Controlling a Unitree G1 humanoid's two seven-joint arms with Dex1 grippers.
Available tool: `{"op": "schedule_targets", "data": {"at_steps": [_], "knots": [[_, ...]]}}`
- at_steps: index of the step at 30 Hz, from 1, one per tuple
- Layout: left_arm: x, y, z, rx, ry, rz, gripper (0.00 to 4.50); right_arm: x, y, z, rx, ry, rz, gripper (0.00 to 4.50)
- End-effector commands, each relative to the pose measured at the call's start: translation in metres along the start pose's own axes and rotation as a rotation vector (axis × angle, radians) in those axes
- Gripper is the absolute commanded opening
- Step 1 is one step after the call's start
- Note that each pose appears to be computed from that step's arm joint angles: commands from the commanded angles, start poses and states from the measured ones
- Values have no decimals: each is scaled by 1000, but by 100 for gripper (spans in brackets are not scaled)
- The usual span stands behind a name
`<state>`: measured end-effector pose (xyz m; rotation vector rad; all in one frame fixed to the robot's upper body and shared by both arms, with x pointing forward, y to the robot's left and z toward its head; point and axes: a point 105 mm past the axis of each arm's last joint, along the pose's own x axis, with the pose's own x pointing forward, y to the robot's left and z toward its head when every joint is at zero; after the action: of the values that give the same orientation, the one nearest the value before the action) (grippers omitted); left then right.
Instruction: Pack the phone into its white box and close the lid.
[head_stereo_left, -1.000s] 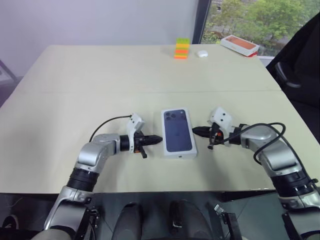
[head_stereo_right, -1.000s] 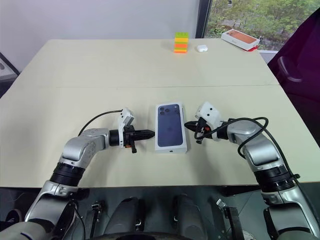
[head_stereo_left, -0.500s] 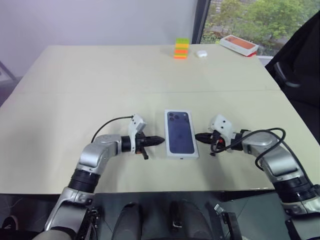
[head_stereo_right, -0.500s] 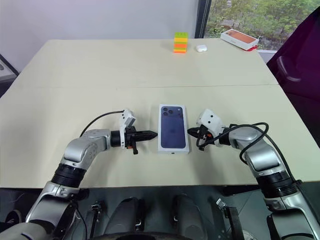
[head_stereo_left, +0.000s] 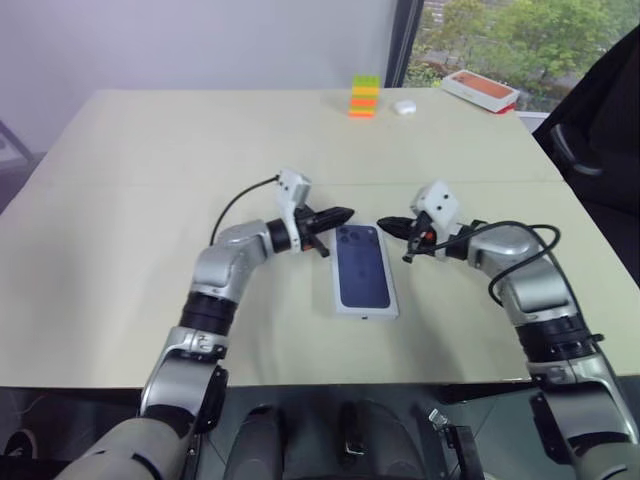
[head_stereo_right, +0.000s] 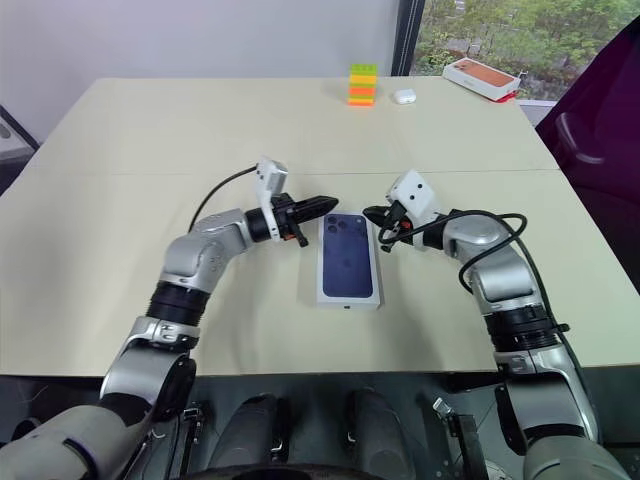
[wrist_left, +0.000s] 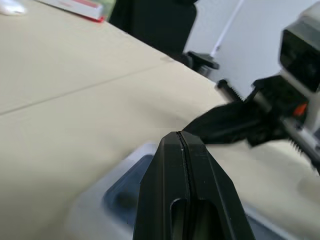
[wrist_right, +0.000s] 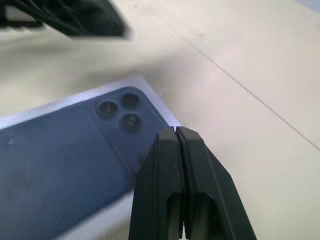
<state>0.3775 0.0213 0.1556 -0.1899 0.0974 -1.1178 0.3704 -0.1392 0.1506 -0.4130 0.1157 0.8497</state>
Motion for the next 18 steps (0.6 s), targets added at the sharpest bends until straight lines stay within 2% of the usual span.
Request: {"op": "schedule_targets", "data": {"at_steps": [1, 4, 9, 15, 18], "knots": [[7, -3, -18, 19, 80, -30, 0, 7, 5, 0, -51, 21, 12, 6], [2, -5, -37, 45, 162, -57, 0, 4, 18, -14, -48, 71, 78, 6], [-29, -23, -62, 25, 279, -186, 0, -20, 55, -31, 1, 124, 270, 6], [-68, -50, -66, 9, 337, -318, 0, -47, 76, -19, 79, 111, 429, 6], [-79, -44, -60, 20, 321, -277, 0, -53, 77, -17, 94, 102, 454, 6]]}}
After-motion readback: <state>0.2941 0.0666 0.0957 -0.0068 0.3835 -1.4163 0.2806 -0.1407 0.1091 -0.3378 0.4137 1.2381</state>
